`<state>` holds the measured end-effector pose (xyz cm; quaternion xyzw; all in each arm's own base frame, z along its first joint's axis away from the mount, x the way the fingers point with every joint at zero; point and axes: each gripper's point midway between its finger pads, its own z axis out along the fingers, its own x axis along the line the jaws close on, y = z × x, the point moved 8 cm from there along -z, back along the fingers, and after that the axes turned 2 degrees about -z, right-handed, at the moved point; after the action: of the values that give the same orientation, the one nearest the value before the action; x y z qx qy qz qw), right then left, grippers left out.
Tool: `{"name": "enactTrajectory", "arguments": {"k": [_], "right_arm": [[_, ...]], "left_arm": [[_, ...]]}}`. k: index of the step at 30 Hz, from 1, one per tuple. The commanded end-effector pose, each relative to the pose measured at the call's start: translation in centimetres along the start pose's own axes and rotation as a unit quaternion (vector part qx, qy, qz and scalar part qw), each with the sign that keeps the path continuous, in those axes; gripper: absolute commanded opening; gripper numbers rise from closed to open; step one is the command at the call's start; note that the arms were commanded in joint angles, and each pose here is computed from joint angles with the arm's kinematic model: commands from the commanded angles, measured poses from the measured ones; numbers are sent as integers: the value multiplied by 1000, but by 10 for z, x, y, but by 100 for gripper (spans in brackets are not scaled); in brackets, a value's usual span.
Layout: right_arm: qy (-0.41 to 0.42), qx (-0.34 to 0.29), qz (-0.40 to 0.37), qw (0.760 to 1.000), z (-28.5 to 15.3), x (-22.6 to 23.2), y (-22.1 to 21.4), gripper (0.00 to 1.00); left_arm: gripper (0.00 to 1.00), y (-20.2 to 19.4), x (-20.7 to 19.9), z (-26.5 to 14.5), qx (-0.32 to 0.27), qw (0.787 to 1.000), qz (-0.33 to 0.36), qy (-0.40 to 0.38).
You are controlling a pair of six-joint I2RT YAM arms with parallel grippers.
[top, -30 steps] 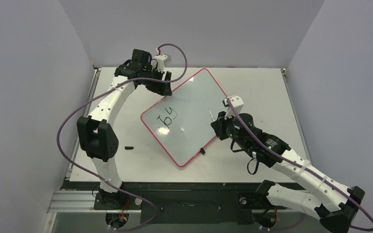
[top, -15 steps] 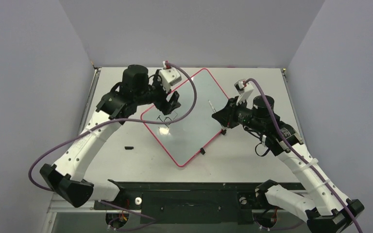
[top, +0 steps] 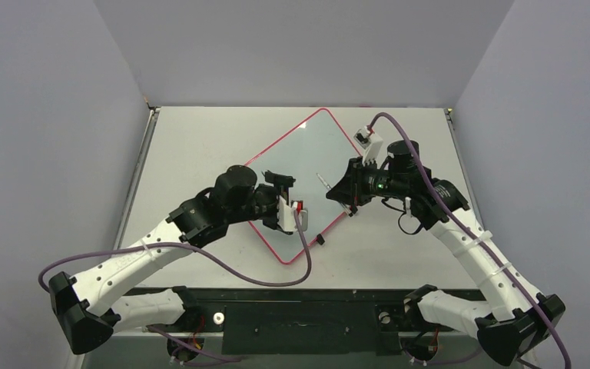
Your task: Write a sentence on the whiteboard
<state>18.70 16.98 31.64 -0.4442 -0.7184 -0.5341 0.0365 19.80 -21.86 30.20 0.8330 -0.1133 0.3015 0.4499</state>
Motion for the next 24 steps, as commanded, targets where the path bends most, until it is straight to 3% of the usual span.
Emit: {"name": "enactTrajectory", "arguments": {"k": [1, 16, 20, 24], "right_arm": [[23, 12, -11, 1000, -4, 9, 7, 0], [45, 81, -45, 995, 14, 20, -1, 0], [51, 86, -53, 994, 14, 22, -2, 0], [51, 82, -59, 994, 13, 23, -1, 0]], "left_arm": [[70, 33, 24, -9, -53, 988, 126, 67], [65, 51, 20, 28, -70, 985, 157, 32], [55, 54, 19, 36, -76, 986, 146, 19], [36, 54, 18, 39, -75, 988, 133, 16]]}}
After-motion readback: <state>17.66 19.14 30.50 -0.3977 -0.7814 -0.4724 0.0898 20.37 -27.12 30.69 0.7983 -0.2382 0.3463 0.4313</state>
